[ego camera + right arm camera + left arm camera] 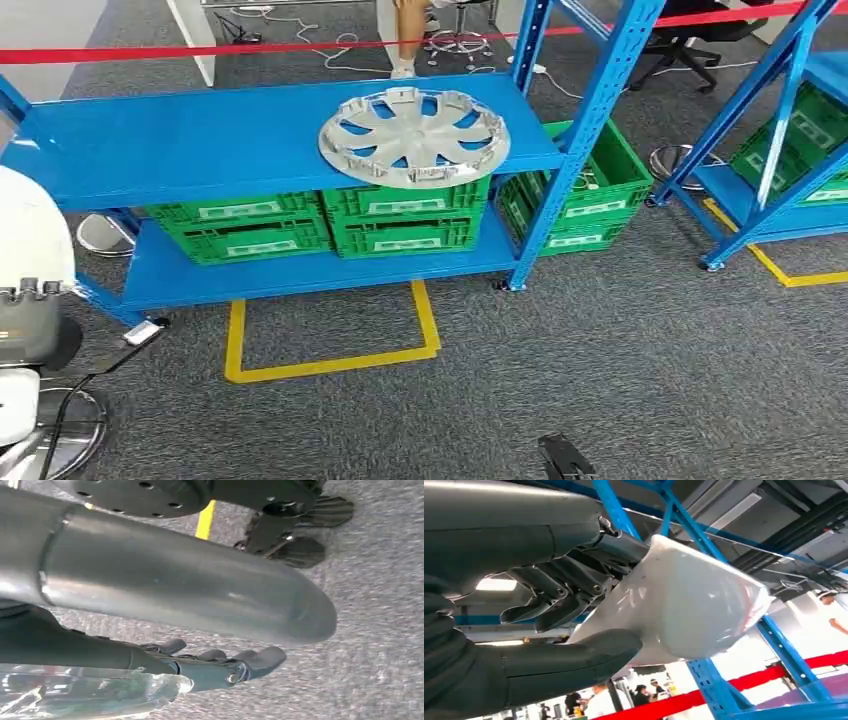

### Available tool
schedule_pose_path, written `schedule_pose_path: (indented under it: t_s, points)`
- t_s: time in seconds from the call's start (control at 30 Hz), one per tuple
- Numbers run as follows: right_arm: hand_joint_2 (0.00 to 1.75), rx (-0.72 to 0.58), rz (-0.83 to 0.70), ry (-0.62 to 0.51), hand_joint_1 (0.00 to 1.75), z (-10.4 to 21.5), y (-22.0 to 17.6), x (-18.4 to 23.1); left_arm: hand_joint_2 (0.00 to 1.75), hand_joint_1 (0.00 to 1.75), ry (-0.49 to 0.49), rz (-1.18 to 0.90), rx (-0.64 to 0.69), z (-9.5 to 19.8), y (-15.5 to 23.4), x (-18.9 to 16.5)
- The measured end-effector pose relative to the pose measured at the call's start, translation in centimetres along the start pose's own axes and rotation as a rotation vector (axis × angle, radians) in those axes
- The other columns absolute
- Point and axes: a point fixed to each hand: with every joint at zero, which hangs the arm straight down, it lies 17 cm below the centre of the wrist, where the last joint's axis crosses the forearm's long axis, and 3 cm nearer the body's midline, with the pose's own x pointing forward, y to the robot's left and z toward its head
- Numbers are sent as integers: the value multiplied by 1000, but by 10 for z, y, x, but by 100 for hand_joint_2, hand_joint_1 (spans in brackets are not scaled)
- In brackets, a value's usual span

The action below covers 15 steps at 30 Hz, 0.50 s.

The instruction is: Take the parts from the cabinet and place them on the table.

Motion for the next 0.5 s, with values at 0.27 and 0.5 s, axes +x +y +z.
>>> schedule_pose_path:
  t_s: [0.27, 0.5]
  points:
    - [0, 7, 11, 7, 0, 1, 4, -2, 175, 175, 2, -44, -29, 20, -21, -25]
    - [0, 10, 10, 14, 0, 1, 6, -4, 175, 175, 23, -49, -27, 32, -25, -47]
